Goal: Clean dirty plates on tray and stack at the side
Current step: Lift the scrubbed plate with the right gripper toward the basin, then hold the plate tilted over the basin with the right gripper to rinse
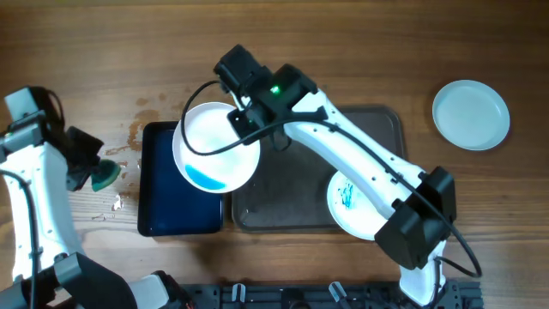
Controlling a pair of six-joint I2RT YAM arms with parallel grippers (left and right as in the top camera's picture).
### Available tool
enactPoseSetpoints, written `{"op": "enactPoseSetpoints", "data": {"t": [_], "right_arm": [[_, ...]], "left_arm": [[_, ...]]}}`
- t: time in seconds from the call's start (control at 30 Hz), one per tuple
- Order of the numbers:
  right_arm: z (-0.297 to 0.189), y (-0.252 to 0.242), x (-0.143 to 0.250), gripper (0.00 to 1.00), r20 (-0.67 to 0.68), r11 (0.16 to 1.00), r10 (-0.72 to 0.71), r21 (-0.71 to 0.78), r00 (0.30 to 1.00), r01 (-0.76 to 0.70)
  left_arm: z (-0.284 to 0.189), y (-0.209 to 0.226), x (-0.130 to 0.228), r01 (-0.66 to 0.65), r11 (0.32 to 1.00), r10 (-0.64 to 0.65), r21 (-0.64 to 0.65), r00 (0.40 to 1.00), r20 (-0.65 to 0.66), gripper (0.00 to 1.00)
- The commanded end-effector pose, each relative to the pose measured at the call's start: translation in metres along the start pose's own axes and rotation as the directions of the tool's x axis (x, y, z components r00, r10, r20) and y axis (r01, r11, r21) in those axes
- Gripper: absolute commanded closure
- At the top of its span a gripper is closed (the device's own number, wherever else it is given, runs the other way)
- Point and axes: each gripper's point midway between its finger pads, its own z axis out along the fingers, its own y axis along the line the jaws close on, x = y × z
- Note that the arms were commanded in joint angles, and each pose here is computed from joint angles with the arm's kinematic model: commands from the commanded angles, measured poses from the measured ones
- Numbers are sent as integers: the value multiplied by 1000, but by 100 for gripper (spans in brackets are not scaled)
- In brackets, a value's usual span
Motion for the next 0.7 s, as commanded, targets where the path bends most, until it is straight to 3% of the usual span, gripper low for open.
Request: {"op": "enactPoseSetpoints", "data": {"t": [0.0,0.43,0.67], "right_arm": [[-4,2,-15,95,64,994,-55,96,996,48],[-27,31,-44,95,238,924,-225,359,945,130],[-56,46,-64,95,271,794,-431,568,861,219]], "left_arm": [[-11,-4,-7,11,996,-10,86,1000,-9,96],[-11,-3,-6,4,997,-3,82,1000,-12,96],[-11,-4,-8,1,996,0,88,1000,-2,96]]}}
